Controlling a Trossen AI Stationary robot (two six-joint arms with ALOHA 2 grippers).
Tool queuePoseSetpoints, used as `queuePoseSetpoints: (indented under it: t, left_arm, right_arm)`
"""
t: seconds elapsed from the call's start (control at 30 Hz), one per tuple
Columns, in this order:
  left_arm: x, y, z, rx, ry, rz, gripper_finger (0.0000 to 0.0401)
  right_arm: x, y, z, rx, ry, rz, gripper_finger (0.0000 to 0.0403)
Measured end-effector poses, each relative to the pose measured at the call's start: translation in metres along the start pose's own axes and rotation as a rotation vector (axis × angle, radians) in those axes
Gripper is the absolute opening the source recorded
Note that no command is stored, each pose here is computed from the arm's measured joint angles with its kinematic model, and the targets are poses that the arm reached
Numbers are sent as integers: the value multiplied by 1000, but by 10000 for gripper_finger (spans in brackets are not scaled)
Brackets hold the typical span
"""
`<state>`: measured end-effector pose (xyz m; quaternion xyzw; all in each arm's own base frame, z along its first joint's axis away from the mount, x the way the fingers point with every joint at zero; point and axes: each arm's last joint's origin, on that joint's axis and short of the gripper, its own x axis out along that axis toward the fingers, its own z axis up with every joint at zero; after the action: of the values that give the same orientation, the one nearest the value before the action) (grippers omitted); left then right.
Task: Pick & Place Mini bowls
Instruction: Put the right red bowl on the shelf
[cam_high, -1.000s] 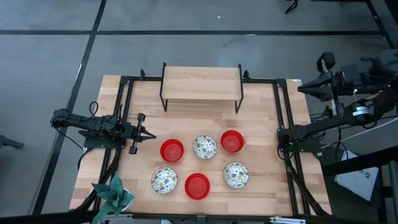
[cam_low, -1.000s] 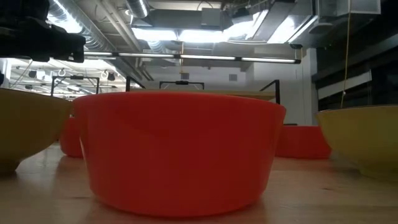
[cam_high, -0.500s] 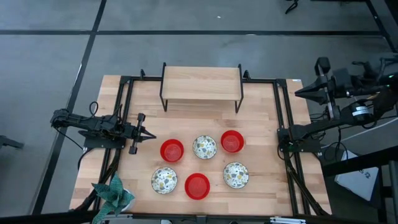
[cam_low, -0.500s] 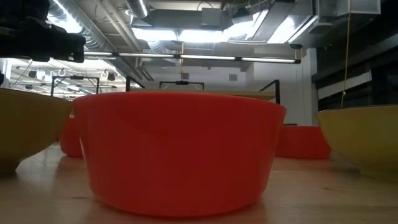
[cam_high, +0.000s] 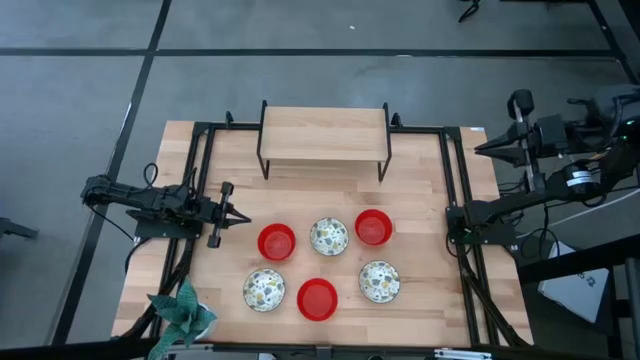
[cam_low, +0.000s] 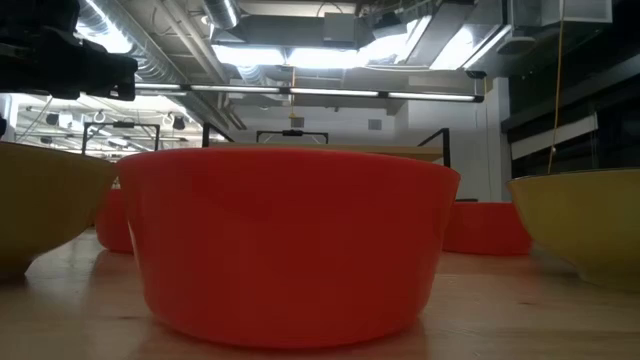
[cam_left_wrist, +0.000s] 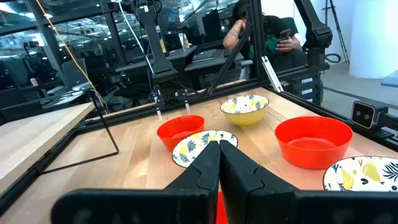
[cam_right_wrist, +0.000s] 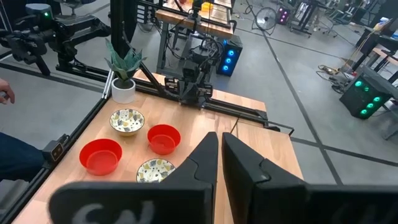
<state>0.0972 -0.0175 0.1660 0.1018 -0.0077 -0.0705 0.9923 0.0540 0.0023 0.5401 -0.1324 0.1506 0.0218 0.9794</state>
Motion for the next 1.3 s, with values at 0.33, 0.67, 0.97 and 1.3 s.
queuePoseSetpoints:
  t: [0.33, 0.67, 0.97, 1.3]
  left_arm:
    - [0, 0, 0, 0, 0, 0, 4]
    - [0, 0, 0, 0, 1, 0, 4]
    - [0, 0, 0, 0, 0, 0, 4]
    - [0, 0, 0, 0, 0, 0, 4]
  right_arm:
    - [3, 0, 1, 1, 6, 4, 26]
    - [7, 5, 3, 4, -24, 177, 26]
    - [7, 6, 5, 27, -56, 223, 26]
    - [9, 3, 6, 133, -30, 116, 49]
